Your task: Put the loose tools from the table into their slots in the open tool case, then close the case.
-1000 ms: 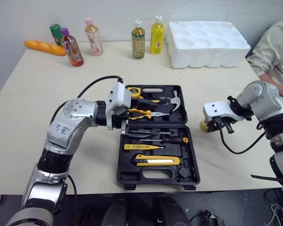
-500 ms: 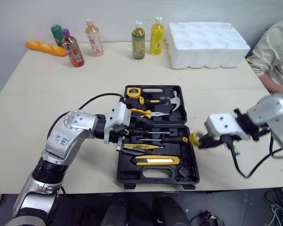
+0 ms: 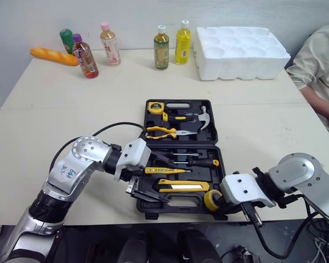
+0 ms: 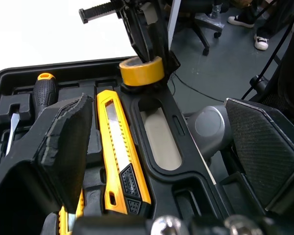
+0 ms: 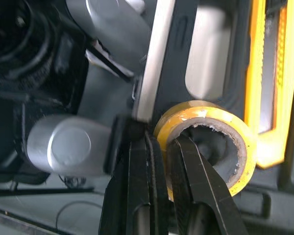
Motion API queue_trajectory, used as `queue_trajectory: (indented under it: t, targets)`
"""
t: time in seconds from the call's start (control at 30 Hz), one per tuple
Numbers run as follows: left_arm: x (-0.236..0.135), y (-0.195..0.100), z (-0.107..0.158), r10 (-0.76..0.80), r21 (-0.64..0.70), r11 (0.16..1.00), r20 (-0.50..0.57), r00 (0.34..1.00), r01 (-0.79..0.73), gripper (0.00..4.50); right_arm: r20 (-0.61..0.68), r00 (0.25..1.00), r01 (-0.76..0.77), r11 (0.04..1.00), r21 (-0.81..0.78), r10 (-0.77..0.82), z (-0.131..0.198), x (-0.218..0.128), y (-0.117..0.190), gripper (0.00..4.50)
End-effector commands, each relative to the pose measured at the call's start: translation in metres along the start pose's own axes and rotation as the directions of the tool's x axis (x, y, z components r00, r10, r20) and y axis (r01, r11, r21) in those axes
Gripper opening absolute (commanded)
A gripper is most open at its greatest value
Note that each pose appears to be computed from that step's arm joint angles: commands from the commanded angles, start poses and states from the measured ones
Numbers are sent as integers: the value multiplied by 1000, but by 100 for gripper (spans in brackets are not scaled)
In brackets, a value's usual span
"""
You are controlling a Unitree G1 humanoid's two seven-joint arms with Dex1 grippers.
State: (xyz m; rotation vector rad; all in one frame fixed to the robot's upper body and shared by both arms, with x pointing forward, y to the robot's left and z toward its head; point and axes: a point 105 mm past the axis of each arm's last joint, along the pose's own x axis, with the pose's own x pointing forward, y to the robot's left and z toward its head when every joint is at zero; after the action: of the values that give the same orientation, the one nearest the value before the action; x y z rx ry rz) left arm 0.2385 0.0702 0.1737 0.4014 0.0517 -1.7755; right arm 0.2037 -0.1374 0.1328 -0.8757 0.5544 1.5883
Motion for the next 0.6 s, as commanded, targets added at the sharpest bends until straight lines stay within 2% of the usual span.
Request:
queue_trajectory:
  t: [0.03, 0.2, 0.33, 0.5, 0.6]
  targets:
    - [3, 0, 10, -8, 60, 998, 9, 1000, 7, 450, -21, 999, 35, 999, -20, -35, -2, -5, -4, 4]
    - [3, 4, 11, 6, 69, 998, 14, 1000, -6, 450, -42, 997, 70, 998, 0, -70, -18, 0, -9, 4]
    - [3, 6, 13, 11, 74, 997, 17, 1000, -12, 450, -34, 997, 69, 998, 6, -68, -17, -3, -8, 4]
    - [3, 7, 15, 15, 78, 997, 20, 1000, -16, 450, -15, 1000, 24, 1000, 9, -23, -9, -6, 1, 217]
    - [2, 6, 15, 11, 78, 997, 19, 1000, -12, 450, 43, 997, 71, 997, 7, -71, 6, -19, -4, 358]
